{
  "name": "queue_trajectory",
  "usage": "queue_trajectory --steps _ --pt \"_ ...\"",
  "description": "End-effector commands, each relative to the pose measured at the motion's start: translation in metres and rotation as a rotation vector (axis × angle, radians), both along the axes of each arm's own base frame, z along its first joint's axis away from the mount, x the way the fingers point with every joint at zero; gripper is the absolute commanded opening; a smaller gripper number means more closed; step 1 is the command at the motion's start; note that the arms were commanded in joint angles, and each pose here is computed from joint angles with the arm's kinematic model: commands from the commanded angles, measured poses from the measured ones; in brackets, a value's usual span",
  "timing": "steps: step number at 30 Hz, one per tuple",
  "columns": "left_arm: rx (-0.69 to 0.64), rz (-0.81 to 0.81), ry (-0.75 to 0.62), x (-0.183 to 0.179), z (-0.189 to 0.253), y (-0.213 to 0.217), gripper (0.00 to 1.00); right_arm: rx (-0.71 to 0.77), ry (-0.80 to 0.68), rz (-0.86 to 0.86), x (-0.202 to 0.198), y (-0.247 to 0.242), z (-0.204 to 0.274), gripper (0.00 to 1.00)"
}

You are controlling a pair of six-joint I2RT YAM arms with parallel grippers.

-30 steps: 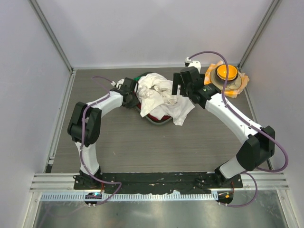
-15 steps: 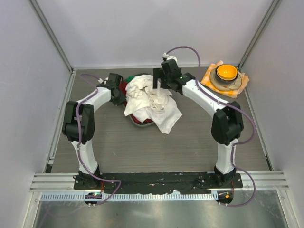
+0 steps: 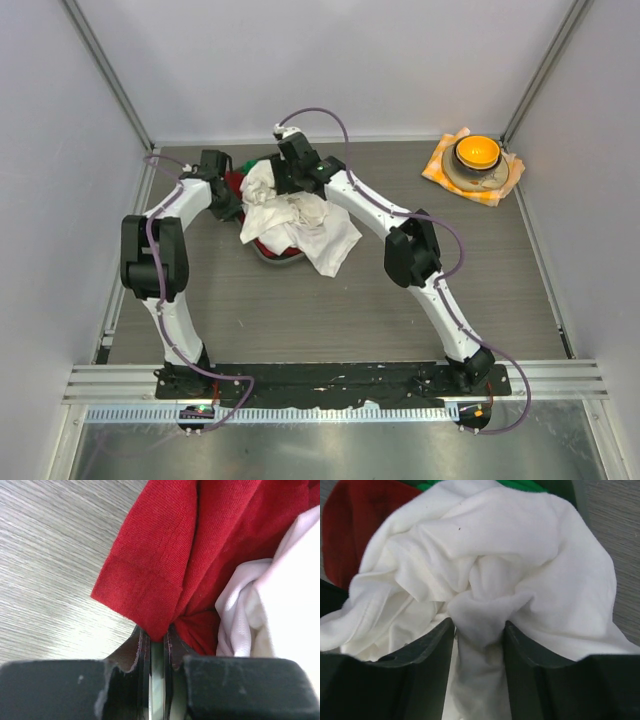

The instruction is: Fold and stack the t-shirts

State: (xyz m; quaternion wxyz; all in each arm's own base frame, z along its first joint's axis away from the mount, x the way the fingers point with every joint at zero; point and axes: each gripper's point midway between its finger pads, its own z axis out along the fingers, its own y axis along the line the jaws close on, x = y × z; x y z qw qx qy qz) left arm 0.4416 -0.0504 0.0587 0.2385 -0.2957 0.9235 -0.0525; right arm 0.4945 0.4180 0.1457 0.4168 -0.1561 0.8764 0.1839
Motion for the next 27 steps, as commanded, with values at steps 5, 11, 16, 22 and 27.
queue_trajectory --steps 5,11,16,22,27 --pt "-0.003 0.019 0.002 -0.013 0.024 0.029 0.00 -0.126 -0.094 -0.065 0.022 -0.017 0.002 0.01" --pt "0.008 0.061 0.002 -0.016 0.032 0.059 0.00 -0.102 -0.245 -0.159 0.032 -0.032 0.072 0.01" --pt "0.026 0.088 0.035 -0.020 0.035 0.086 0.00 -0.044 -0.400 -0.216 0.020 -0.054 0.174 0.01" --pt "0.041 0.148 0.046 -0.011 0.040 0.120 0.00 -0.092 -0.513 -0.336 -0.018 -0.121 0.256 0.01" --pt "0.025 0.204 0.051 -0.001 0.036 0.143 0.00 -0.144 -0.531 -0.413 -0.047 -0.168 0.273 0.01"
